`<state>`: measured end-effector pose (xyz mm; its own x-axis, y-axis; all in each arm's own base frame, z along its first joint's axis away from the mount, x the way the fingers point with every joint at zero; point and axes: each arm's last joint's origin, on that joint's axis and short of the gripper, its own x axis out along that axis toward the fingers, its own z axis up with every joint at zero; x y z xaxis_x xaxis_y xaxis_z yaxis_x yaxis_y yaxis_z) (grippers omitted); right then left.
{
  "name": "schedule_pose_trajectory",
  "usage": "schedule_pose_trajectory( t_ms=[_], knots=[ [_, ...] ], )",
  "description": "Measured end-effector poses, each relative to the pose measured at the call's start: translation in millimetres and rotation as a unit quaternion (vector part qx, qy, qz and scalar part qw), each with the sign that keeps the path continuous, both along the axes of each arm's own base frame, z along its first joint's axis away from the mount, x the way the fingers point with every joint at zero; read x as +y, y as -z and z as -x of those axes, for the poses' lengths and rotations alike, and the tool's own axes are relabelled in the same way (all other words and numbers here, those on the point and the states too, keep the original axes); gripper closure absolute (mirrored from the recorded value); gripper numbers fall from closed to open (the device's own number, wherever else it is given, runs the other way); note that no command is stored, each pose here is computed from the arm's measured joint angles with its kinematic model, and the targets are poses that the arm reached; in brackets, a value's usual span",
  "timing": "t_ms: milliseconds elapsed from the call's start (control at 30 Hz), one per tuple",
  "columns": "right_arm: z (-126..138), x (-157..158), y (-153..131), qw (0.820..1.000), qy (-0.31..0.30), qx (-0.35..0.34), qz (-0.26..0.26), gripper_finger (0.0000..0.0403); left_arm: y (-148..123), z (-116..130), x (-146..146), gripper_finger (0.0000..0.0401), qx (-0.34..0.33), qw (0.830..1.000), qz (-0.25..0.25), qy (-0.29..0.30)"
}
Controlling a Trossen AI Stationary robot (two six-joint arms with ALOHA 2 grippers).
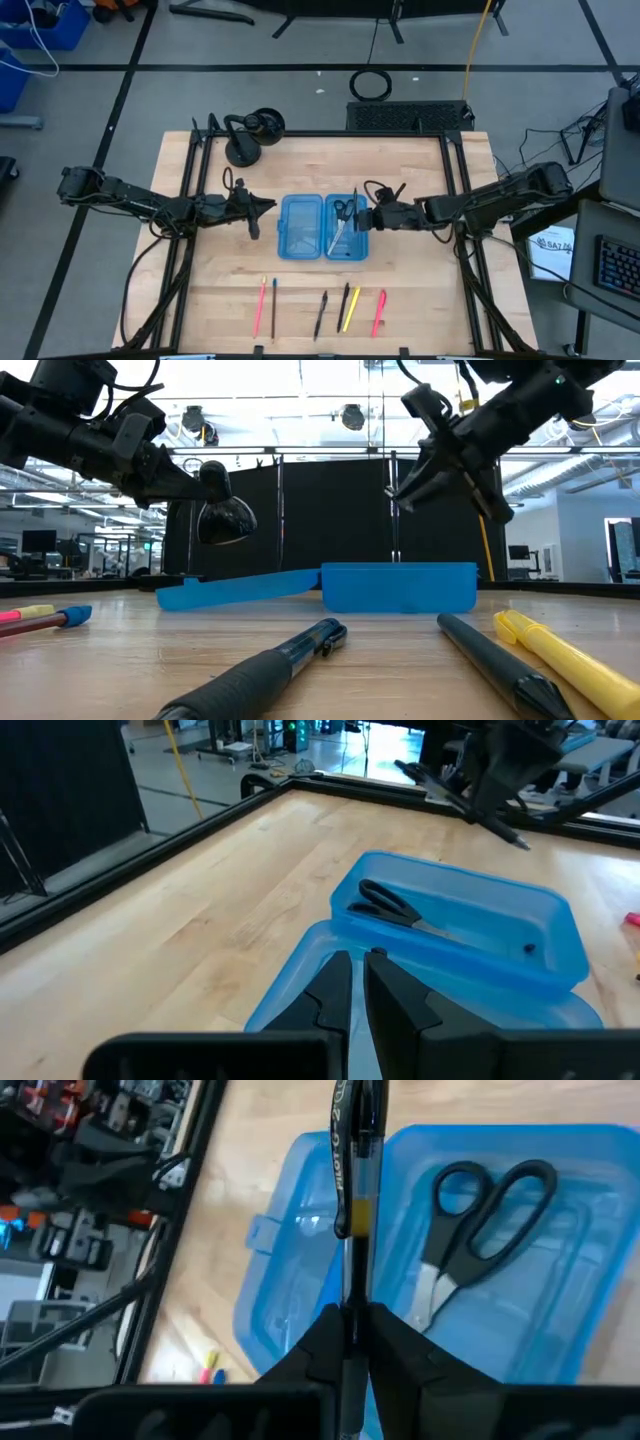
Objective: Pick & place school supplies into a supply box
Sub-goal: Put the right black pen into the blue supply box
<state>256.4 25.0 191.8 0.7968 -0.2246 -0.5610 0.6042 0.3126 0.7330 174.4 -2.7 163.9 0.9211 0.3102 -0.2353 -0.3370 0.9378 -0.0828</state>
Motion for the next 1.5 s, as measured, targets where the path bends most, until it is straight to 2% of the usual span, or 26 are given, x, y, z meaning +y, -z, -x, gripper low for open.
schedule_pose_trajectory(
  t_ms=[167,300,433,600,667,733,900,1067,1233,1500],
  knots=[
    [-3.6,-3.2,1.4,1.0,0.005,0.0,0.0,0.0382,0.0,0.0,0.0,0.0366,0.0,1.0,-0.001,-0.001],
    [-16.8,-1.5,-3.0,0.999,-0.024,0.03,-0.017,0.0382,-0.1,0.0,0.1,0.0366,0.001,1.0,-0.004,0.0],
    [-37.9,0.7,-28.4,0.995,-0.054,0.083,0.008,0.0382,-0.2,0.0,0.2,0.0366,0.0,1.0,-0.003,-0.003],
    [-54.8,-2.0,-53.6,0.977,-0.051,0.207,0.035,0.0382,-0.2,0.1,0.5,0.0366,-0.001,1.0,-0.001,-0.007],
    [-56.6,-2.5,-48.7,0.969,-0.022,0.244,0.023,0.0382,0.1,0.1,0.5,0.0366,0.0,1.0,-0.002,-0.007],
    [-61.4,-1.3,-39.5,0.967,-0.01,0.253,-0.004,0.0382,0.2,0.2,0.5,0.0366,0.001,1.0,-0.002,-0.006],
    [-80.2,3.3,-11.4,0.964,-0.022,0.26,-0.054,0.0382,0.2,0.2,0.5,0.0366,0.001,1.0,-0.001,-0.006],
    [-96.9,2.6,13.8,0.963,-0.034,0.257,-0.075,0.0382,0.6,0.3,0.5,0.0366,0.003,1.0,-0.001,-0.006],
    [-99.8,-6.1,28.0,0.957,-0.028,0.28,-0.073,0.0382,0.8,0.3,0.5,0.0366,0.004,1.0,-0.001,-0.006],
    [-99.1,-16.3,30.0,0.956,-0.012,0.283,-0.07,0.0382,0.7,0.2,0.2,0.0366,0.002,1.0,0.004,-0.001]
  ],
)
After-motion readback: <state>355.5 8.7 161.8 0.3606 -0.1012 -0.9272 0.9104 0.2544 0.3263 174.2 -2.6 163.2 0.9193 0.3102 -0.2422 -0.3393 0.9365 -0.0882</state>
